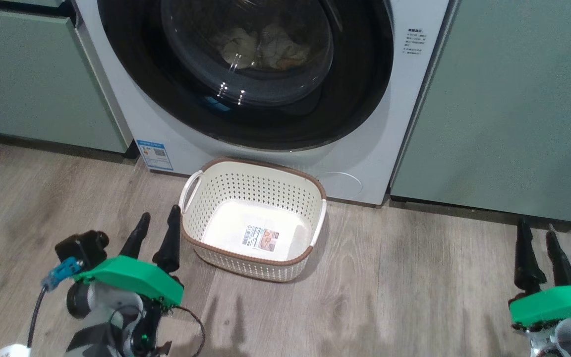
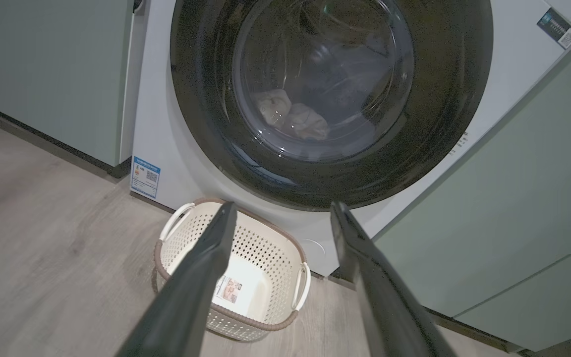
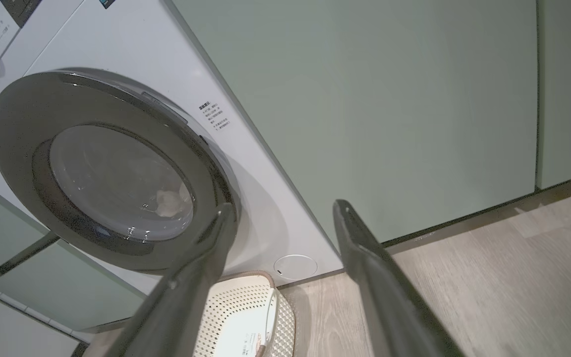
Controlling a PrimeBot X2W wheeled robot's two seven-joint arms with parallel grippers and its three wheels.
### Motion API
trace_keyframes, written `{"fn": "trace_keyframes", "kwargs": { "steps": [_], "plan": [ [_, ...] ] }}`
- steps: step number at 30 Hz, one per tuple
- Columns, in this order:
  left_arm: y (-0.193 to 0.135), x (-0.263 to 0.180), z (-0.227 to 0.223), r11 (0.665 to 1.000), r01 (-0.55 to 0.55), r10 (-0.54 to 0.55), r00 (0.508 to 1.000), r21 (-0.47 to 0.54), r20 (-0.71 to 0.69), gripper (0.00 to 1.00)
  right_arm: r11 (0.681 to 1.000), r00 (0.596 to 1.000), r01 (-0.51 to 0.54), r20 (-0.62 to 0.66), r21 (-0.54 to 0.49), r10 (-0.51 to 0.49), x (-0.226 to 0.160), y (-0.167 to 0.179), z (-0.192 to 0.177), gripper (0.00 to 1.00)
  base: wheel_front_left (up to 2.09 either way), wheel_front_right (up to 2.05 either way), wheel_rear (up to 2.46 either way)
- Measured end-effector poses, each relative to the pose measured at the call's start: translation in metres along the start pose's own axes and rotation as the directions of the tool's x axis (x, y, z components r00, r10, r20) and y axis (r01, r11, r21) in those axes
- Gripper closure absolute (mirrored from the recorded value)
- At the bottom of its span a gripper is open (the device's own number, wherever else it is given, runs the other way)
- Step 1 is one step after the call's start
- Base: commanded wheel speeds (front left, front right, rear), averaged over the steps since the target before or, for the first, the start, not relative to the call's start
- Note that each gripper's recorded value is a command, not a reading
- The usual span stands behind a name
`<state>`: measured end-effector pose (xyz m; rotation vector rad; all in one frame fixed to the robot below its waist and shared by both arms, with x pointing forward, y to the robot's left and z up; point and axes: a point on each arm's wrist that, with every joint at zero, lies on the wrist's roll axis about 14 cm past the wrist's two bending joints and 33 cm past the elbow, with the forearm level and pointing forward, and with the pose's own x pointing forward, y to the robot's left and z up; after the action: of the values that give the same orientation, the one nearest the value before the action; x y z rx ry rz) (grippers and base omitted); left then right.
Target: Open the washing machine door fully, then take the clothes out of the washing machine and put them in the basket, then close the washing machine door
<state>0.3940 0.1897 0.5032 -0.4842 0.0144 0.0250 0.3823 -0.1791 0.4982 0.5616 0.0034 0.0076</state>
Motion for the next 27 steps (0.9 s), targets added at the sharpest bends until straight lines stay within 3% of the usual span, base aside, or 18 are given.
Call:
{"fn": "trace_keyframes", "kwargs": {
  "steps": [12, 27],
  "plan": [
    [-0.007, 0.007, 0.013, 0.984, 0.021, -0.03, 0.999, 0.175, 0.045, 0.0, 0.989, 0.999, -0.032, 0.022, -0.143, 0.035, 0.005, 0.008, 0.005, 0.0, 0.0, 0.0, 0.0],
    [-0.018, 0.012, 0.028, 0.932, 0.035, -0.077, 0.992, 0.36, 0.104, 0.0, 0.94, 0.995, -0.05, 0.068, -0.337, 0.077, 0.011, 0.014, 0.02, 0.0, 0.0, 0.0, 0.0]
  ]
}}
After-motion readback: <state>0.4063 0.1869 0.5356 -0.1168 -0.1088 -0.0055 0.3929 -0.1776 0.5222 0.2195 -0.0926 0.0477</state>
